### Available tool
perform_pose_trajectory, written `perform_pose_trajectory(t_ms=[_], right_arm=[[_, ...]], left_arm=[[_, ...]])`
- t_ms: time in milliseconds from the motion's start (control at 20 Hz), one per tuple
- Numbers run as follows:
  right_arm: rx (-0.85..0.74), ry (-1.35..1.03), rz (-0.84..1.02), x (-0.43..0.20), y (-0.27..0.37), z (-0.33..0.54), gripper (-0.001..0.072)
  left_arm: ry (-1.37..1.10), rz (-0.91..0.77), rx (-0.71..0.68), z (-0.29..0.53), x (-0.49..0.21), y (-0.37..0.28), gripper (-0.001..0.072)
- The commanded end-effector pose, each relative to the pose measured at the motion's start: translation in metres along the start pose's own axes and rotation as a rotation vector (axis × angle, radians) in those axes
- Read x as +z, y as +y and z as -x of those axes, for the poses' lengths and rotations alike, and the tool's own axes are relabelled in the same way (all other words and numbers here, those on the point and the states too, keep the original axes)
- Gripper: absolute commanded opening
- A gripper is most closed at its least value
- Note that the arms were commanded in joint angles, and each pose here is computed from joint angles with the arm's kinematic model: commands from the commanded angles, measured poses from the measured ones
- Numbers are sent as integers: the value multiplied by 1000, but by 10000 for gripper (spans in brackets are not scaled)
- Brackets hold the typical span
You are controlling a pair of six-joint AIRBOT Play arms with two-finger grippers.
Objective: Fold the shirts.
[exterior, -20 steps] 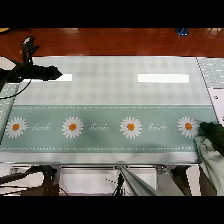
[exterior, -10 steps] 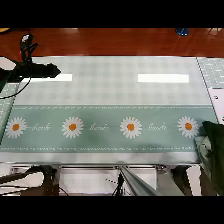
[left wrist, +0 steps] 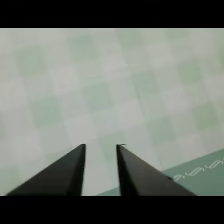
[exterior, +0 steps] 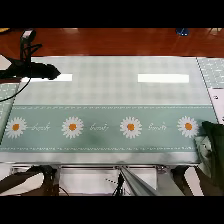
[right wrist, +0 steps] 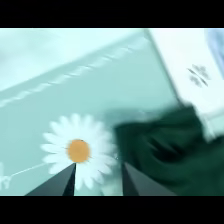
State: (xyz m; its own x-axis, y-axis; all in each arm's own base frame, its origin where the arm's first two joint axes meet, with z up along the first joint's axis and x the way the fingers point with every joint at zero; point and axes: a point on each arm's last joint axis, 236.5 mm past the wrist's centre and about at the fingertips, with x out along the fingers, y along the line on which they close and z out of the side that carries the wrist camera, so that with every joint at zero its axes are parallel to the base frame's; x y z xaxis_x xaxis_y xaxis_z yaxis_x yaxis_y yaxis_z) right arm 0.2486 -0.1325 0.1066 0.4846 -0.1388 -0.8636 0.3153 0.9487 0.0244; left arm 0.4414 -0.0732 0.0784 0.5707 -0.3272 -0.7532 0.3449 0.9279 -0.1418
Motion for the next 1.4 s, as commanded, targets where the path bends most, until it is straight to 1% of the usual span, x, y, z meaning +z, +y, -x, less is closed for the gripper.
perform_pose_trajectory(t_ms=[0, 50, 150, 250, 350, 500, 1350], right_arm=[[87, -88, 342, 24, 83, -4, 559], [106, -118, 400, 29, 102, -5, 602], [172, -157, 431, 35, 140, -8, 602], [217, -136, 399, 32, 164, -16, 602], [237, -85, 395, 23, 177, -27, 602], [250, -46, 394, 16, 185, -35, 601], [241, -72, 395, 22, 184, -35, 600]], left_arm=[[64, -117, 36, 32, -12, -35, 623], [98, -101, 23, 34, -19, -48, 711], [194, -106, 43, 33, -40, -60, 711], [272, -148, 165, 36, -56, -49, 710], [279, -163, 229, 38, -56, -45, 711], [265, -147, 227, 37, -53, -46, 710], [265, -148, 228, 37, -53, -46, 709]])
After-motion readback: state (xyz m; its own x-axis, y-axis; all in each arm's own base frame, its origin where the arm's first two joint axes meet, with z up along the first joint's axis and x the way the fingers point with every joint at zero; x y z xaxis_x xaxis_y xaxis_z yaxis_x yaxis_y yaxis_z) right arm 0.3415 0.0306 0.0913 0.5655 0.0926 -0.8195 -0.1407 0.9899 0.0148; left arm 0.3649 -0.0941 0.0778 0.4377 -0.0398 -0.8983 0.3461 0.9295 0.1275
